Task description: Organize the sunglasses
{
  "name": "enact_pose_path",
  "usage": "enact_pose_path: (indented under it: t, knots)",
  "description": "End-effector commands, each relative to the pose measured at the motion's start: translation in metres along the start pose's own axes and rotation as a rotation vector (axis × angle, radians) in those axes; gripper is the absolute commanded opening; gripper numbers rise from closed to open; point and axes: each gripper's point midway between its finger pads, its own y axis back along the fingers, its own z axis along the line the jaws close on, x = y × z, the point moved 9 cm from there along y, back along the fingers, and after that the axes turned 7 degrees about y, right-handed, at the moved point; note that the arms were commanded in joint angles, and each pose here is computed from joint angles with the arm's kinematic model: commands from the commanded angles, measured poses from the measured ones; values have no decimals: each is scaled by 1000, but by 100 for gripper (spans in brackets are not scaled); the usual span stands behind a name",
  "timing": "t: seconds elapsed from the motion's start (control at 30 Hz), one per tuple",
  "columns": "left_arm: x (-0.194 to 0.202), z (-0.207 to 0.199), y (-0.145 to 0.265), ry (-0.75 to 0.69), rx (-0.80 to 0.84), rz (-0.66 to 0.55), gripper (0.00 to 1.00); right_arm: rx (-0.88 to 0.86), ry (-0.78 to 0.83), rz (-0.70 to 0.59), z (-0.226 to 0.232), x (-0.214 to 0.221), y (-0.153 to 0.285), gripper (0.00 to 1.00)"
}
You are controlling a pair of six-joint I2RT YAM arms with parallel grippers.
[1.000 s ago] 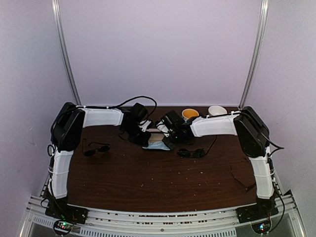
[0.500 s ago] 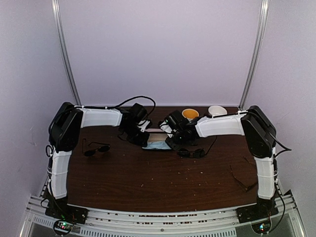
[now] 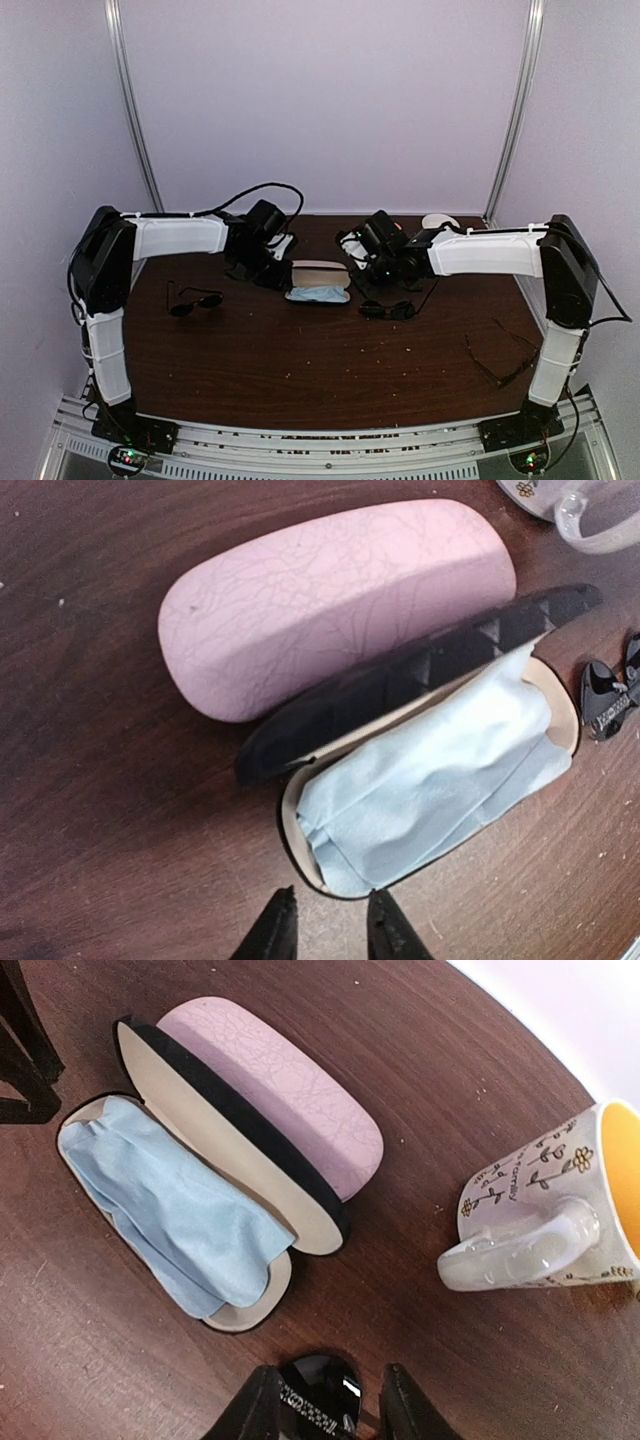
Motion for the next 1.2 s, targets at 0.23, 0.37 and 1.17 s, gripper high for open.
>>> enact_pose_path:
  t: [0.23,0.37,1.17]
  knots:
    - [8,-3,43,-3,18,-142,40,63,-105,-62,-14,19,65,36]
    - [17,-2,60,-6,31,-189,41,123,-151,-120,-25,27,96,38]
    - [103,10,141,-117,68,-471,45,473,-613,-469,-84,82,198,100]
